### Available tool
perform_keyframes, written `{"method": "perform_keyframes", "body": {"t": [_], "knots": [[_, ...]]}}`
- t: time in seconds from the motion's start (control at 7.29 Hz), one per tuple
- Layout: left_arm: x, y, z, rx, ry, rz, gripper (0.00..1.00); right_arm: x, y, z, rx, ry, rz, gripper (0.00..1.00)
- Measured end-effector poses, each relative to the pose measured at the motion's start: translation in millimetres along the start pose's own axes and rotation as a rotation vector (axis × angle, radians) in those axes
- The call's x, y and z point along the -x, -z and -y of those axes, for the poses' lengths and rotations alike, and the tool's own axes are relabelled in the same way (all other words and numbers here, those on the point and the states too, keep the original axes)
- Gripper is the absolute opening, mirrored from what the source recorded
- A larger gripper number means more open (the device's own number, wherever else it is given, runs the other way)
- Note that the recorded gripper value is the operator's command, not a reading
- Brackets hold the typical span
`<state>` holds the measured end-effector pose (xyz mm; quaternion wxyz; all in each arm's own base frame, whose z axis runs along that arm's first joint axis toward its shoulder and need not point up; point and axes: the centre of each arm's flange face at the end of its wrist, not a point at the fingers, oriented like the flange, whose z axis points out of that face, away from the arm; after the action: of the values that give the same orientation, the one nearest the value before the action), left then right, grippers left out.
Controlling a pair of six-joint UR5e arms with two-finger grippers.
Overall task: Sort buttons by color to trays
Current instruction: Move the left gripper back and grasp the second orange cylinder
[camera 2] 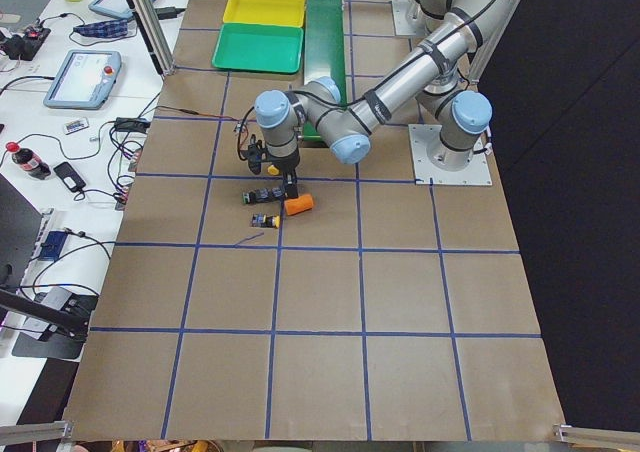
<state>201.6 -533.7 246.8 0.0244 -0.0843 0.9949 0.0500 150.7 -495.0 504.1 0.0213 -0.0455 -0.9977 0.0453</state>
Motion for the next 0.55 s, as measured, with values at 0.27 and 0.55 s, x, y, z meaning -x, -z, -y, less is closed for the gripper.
{"method": "perform_keyframes", "body": {"t": [0.27, 0.55], "knots": [[5.4, -32.6, 1.1, 0.018, 0.010, -0.011, 1.00, 0.1, -0.6, 0.1, 0.001, 0.001, 0.000, 1.00], [6.6, -51.4, 6.3, 0.033, 0.013, -0.019, 0.55, 0.1, -1.2, 0.0, 0.002, 0.001, 0.000, 1.00]]}}
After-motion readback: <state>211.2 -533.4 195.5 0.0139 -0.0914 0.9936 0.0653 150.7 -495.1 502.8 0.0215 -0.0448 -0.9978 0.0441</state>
